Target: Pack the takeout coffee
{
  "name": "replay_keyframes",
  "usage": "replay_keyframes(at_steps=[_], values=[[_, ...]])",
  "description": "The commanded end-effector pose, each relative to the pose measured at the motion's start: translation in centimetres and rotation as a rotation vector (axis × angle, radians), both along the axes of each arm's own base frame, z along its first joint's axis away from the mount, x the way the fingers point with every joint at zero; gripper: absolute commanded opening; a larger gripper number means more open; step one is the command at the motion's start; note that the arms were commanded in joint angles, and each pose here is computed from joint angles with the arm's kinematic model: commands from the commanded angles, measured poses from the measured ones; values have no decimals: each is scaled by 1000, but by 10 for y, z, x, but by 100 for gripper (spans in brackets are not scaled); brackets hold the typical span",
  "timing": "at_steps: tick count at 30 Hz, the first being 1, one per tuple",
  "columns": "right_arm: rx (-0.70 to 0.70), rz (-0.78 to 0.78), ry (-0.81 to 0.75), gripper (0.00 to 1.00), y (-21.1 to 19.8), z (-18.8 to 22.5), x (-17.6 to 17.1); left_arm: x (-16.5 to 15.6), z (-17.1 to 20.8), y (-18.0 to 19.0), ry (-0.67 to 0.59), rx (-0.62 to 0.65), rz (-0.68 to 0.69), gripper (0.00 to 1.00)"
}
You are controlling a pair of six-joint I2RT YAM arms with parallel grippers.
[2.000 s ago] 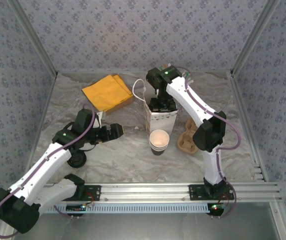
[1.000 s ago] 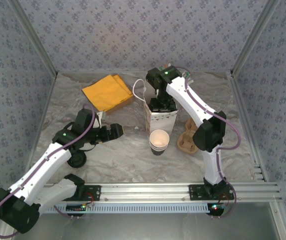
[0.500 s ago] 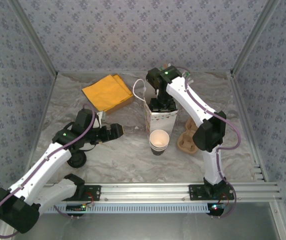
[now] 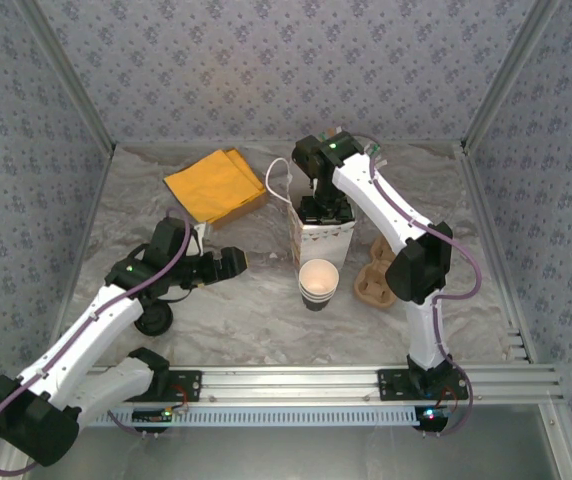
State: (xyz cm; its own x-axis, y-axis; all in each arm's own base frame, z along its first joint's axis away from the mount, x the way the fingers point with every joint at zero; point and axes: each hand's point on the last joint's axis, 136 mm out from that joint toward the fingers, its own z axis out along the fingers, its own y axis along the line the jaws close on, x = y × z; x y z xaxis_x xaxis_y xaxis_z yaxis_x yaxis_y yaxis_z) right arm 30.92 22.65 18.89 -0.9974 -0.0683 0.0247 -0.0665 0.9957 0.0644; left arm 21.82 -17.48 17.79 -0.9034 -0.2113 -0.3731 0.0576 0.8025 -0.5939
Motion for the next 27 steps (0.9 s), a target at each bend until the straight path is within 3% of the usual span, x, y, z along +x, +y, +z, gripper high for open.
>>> replay_keyframes(at_steps=[1, 27], values=[[-12, -6, 9, 67, -7, 2, -3, 2, 7, -2, -18, -6, -6, 100], [-9, -8, 12, 67, -6, 0, -2, 2, 6, -2, -16, -3, -8, 100]])
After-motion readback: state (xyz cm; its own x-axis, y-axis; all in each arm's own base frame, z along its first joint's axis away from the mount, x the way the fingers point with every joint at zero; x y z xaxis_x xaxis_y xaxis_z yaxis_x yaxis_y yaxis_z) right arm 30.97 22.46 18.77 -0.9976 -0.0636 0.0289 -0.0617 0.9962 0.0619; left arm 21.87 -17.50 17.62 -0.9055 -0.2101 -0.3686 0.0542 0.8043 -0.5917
